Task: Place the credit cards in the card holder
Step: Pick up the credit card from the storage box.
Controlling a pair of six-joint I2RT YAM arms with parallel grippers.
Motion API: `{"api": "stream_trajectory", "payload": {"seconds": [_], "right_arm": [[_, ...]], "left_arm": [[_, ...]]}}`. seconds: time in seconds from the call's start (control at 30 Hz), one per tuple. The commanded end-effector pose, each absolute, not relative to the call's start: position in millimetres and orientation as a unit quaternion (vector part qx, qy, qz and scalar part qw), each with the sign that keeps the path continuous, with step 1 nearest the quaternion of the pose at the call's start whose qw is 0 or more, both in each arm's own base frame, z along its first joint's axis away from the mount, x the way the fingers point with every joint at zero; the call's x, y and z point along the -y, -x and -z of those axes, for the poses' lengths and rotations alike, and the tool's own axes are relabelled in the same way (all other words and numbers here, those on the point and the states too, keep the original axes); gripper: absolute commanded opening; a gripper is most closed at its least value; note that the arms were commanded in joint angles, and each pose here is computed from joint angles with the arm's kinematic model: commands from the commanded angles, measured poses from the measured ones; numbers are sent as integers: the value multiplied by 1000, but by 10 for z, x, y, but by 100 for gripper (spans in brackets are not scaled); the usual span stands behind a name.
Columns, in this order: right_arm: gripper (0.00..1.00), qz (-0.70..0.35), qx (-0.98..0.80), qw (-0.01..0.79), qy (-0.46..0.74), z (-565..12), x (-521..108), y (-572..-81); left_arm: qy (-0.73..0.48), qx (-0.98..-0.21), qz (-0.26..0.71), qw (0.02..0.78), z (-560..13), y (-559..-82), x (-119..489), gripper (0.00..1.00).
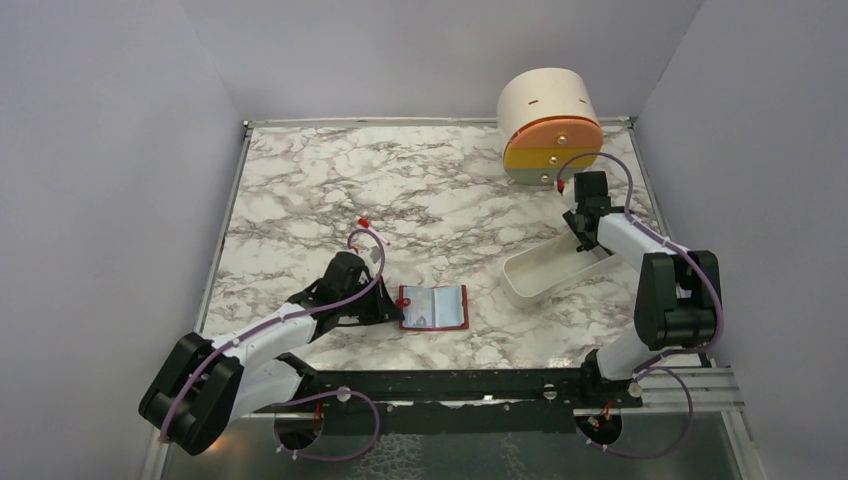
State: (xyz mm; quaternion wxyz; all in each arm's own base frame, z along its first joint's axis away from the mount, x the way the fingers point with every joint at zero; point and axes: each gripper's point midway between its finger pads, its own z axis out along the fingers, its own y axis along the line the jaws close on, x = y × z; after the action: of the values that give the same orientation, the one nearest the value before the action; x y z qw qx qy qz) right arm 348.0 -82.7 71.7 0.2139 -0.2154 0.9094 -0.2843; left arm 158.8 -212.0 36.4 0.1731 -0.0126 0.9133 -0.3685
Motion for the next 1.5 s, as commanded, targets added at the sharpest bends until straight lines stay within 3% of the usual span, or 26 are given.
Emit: {"api": "stream_trajectory", "payload": {"seconds": [0.0,0.47,1.17,1.47], "right_arm": [[49,324,-900,212,201,-758,983,-3495],[33,322,-898,225,197,-799,969,-3498],[25,334,-891,245,187,-958,995,-3534],[12,317,-894,255,186,-995,938,-3538]], "left_arm": [[-8,-906,383,182,-483,-1636,2197,0],[-8,-905,384,181,-476,-1634,2203,0],[-7,-904,384,189,-517,-1668,2205,0],[-8,-903,383,194,-554,-1674,2194,0]]}}
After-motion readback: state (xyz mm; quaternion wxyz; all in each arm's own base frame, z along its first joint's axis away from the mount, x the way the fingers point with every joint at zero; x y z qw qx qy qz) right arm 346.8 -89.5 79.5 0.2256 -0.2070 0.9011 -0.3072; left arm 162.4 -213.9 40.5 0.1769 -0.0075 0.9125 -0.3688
